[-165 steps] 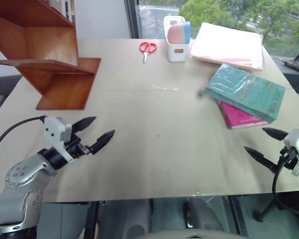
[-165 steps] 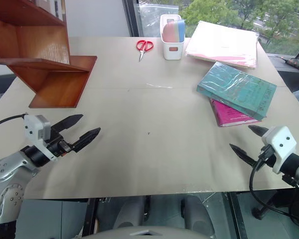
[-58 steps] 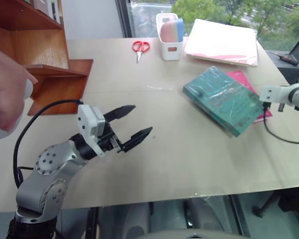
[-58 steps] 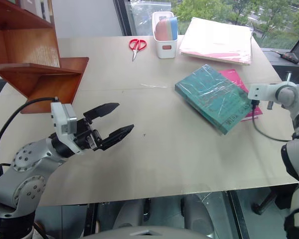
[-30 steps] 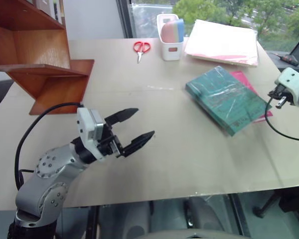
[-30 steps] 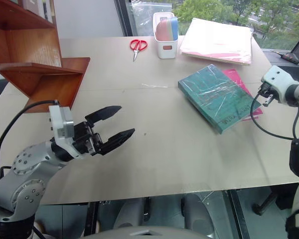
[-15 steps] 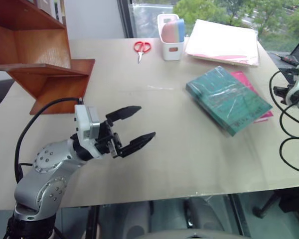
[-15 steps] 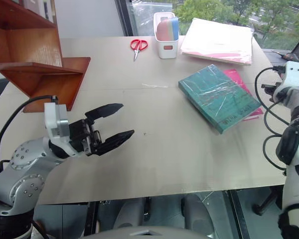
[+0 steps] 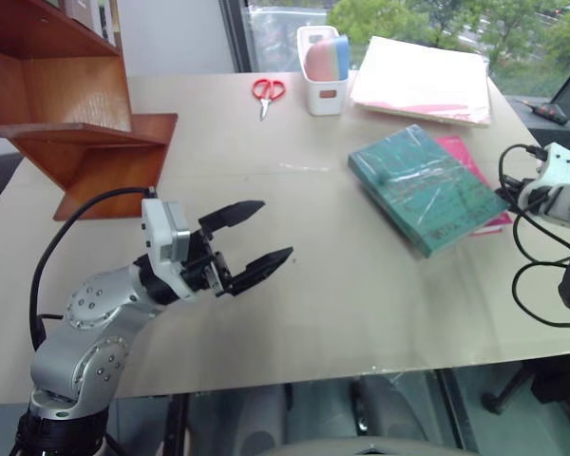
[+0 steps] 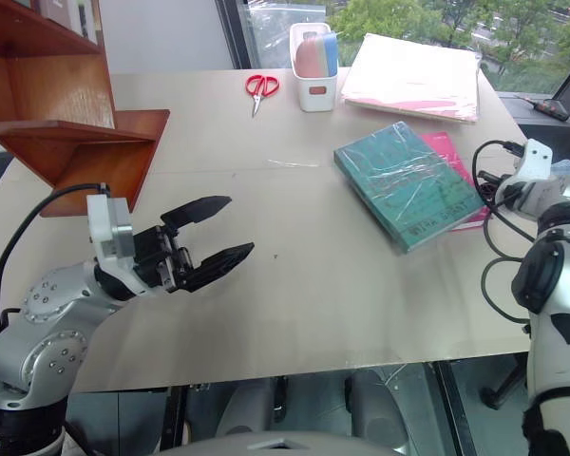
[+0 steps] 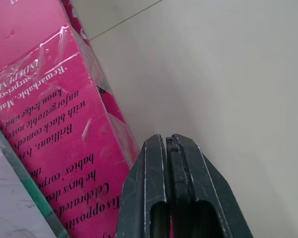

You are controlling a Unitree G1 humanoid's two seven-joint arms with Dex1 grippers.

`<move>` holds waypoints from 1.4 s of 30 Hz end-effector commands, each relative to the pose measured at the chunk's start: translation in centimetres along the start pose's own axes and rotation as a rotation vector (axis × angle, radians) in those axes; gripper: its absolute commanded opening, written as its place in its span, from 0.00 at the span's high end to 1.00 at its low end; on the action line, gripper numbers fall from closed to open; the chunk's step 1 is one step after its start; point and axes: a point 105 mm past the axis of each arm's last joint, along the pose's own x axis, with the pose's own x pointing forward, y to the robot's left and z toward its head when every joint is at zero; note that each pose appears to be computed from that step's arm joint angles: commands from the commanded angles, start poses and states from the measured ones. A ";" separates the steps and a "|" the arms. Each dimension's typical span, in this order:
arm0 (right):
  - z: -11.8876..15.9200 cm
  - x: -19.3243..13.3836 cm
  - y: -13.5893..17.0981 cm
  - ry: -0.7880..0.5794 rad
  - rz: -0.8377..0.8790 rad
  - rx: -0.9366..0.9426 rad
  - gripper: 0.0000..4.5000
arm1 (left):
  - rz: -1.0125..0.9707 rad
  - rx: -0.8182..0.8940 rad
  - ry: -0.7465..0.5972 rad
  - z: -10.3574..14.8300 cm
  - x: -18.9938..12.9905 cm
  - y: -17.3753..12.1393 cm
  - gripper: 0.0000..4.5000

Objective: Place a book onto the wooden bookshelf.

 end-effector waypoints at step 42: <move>3.5 0.1 4.9 -0.159 0.142 0.032 0.96 | 0.001 0.032 -0.030 1.0 0.8 -0.7 0.00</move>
